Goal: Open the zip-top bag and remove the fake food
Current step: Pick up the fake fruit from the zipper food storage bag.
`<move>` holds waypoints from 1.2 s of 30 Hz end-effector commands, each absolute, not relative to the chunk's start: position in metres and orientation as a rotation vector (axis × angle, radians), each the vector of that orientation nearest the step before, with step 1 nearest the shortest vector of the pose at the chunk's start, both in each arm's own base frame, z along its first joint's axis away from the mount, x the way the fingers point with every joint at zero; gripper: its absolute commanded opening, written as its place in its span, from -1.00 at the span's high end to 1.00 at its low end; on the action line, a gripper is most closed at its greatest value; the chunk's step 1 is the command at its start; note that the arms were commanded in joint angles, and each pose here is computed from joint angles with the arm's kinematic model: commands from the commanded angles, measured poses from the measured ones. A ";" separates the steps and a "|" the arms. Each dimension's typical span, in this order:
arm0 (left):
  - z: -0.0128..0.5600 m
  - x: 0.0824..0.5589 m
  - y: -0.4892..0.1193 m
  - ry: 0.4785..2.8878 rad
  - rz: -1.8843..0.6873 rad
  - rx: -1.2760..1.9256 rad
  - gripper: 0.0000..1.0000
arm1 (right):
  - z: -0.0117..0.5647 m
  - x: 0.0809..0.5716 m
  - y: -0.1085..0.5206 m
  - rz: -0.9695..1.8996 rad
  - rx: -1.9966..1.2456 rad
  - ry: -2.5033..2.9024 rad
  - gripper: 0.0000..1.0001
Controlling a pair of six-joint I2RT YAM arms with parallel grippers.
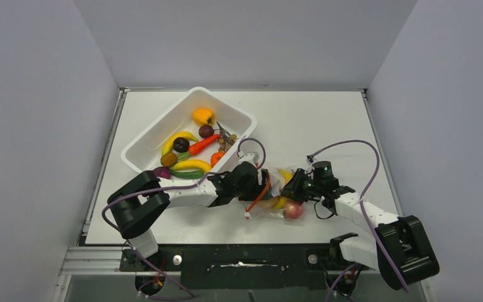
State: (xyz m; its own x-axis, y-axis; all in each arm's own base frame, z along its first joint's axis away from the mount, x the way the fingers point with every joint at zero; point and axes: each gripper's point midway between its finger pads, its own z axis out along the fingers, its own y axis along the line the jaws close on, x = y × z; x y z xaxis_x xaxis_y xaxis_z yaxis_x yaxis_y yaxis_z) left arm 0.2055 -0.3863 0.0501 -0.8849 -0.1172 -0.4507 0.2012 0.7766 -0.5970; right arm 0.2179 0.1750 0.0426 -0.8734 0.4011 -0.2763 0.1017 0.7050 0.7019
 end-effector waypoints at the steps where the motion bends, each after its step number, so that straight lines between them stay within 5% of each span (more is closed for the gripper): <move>1: 0.044 0.180 -0.405 2.555 -0.993 0.210 0.11 | 0.047 0.205 0.189 1.082 0.327 2.529 0.65; 6: 0.048 0.184 -0.395 2.532 -0.944 0.186 0.46 | 0.047 0.207 0.179 0.980 0.330 2.539 0.63; 16: 0.057 0.184 -0.375 2.554 -0.776 0.346 0.60 | 0.023 0.198 0.150 0.729 0.339 2.636 0.48; 25: 0.040 0.176 -0.377 2.598 -0.733 0.437 -0.43 | 0.034 0.201 0.166 0.868 0.333 2.584 0.49; 29: 0.040 0.171 -0.393 2.573 -0.862 0.447 -0.60 | 0.042 0.202 0.176 0.954 0.315 2.560 0.49; 36: 0.026 0.163 -0.396 2.593 -0.901 0.465 -0.60 | 0.036 0.199 0.176 0.942 0.321 2.585 0.49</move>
State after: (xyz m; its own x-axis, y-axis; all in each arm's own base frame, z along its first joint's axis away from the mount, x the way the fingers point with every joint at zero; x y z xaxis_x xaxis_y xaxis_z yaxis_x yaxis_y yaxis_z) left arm 0.1811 -0.3926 0.0449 -0.8701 0.1329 -0.4747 0.3930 0.7683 -0.5053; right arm 0.2077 0.1718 0.0432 -0.8873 0.3523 -0.2978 0.0810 0.7545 0.6513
